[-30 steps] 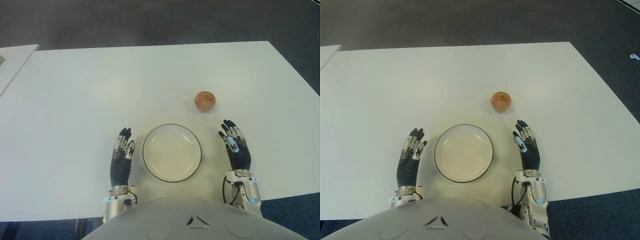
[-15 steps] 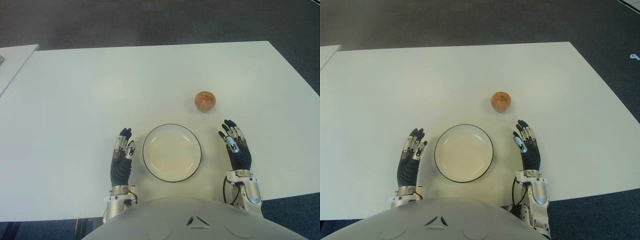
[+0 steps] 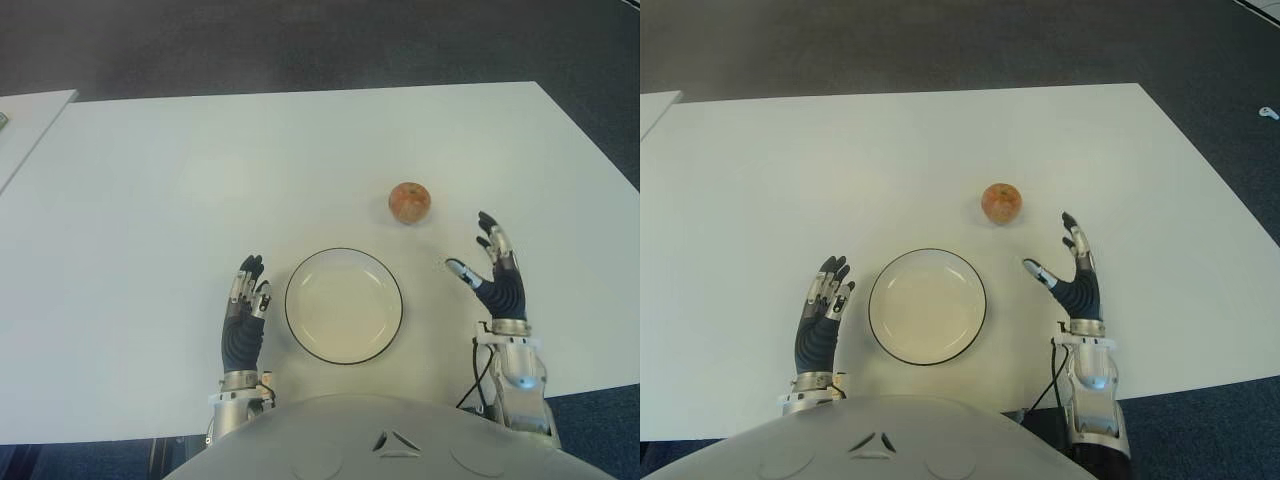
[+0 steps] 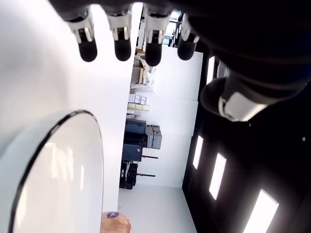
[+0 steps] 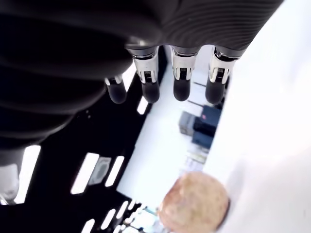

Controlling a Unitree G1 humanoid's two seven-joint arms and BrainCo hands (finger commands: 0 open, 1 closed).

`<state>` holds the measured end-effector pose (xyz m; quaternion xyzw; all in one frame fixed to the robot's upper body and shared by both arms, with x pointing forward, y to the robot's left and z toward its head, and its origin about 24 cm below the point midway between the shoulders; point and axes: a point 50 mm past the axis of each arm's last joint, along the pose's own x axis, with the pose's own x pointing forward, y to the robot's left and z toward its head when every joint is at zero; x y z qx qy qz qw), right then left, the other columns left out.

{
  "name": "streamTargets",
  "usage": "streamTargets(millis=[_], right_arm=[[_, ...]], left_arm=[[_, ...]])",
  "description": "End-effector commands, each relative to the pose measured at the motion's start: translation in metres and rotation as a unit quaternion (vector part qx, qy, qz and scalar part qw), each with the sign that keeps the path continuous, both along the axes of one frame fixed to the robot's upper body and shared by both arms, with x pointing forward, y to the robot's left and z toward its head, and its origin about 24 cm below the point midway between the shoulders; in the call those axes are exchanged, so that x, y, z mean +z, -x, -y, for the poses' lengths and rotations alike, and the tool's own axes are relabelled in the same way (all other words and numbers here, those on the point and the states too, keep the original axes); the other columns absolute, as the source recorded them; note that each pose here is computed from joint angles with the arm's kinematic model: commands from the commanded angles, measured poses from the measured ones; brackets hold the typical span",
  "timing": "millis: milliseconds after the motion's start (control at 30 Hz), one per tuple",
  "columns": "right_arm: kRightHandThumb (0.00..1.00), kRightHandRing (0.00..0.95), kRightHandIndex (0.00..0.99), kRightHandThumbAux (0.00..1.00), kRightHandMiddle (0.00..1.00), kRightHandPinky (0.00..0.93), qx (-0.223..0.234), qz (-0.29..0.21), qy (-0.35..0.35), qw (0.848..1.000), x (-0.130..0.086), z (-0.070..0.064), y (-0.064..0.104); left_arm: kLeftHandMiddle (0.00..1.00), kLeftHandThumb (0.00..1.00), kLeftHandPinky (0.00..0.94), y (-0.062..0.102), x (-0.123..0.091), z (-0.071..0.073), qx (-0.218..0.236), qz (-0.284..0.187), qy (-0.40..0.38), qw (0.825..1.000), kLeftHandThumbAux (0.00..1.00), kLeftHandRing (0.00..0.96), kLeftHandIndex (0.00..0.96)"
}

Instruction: Put the apples into the plate.

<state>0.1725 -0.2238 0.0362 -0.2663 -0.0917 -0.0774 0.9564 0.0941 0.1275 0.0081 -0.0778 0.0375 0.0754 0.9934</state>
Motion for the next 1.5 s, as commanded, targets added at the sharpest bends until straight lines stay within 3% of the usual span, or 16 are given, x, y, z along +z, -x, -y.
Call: streamTargets(millis=[33,267,367,600,833,1100,1267,1500], right_arm=[[0.282,0.0,0.0,0.408,0.002,0.001,-0.011,0.029,0.236,0.971,0.026,0.021,-0.041],[0.259,0.0,0.0,0.336,0.0,0.0,0.001,0.042,0.32,0.946,0.046,0.02,-0.072],[0.254,0.0,0.0,0.311,0.0,0.0,0.043,0.041,0.353,0.934,0.064,0.004,-0.09],[0.24,0.0,0.0,0.262,0.0,0.0,0.095,0.014,0.414,0.905,0.082,-0.009,-0.121],[0.255,0.0,0.0,0.242,0.0,0.0,0.134,-0.006,0.45,0.883,0.071,-0.022,-0.142],[0.249,0.0,0.0,0.21,0.0,0.0,0.166,-0.028,0.477,0.862,0.053,-0.035,-0.162],[0.24,0.0,0.0,0.197,0.0,0.0,0.182,-0.037,0.481,0.857,0.048,-0.04,-0.168],[0.231,0.0,0.0,0.195,0.0,0.0,0.191,-0.058,0.452,0.869,0.046,-0.047,-0.178]], left_arm=[[0.086,0.133,0.068,-0.006,0.003,0.021,0.004,0.014,0.036,0.999,0.487,0.055,0.079],[0.1,0.143,0.075,-0.01,0.006,0.023,0.015,0.017,0.069,0.997,0.491,0.069,0.094],[0.098,0.145,0.074,-0.011,0.005,0.025,0.018,0.013,0.08,0.997,0.493,0.068,0.091],[0.098,0.149,0.097,-0.014,0.007,0.029,0.022,0.017,0.085,0.996,0.505,0.076,0.087],[0.133,0.183,0.14,-0.015,0.006,0.031,0.026,0.024,0.1,0.994,0.507,0.116,0.109],[0.126,0.181,0.108,-0.015,0.007,0.033,0.023,0.023,0.106,0.994,0.498,0.104,0.108],[0.122,0.186,0.108,-0.016,0.007,0.031,0.027,0.018,0.101,0.994,0.493,0.099,0.107],[0.136,0.2,0.099,-0.015,0.007,0.032,0.022,0.015,0.113,0.993,0.488,0.104,0.112]])
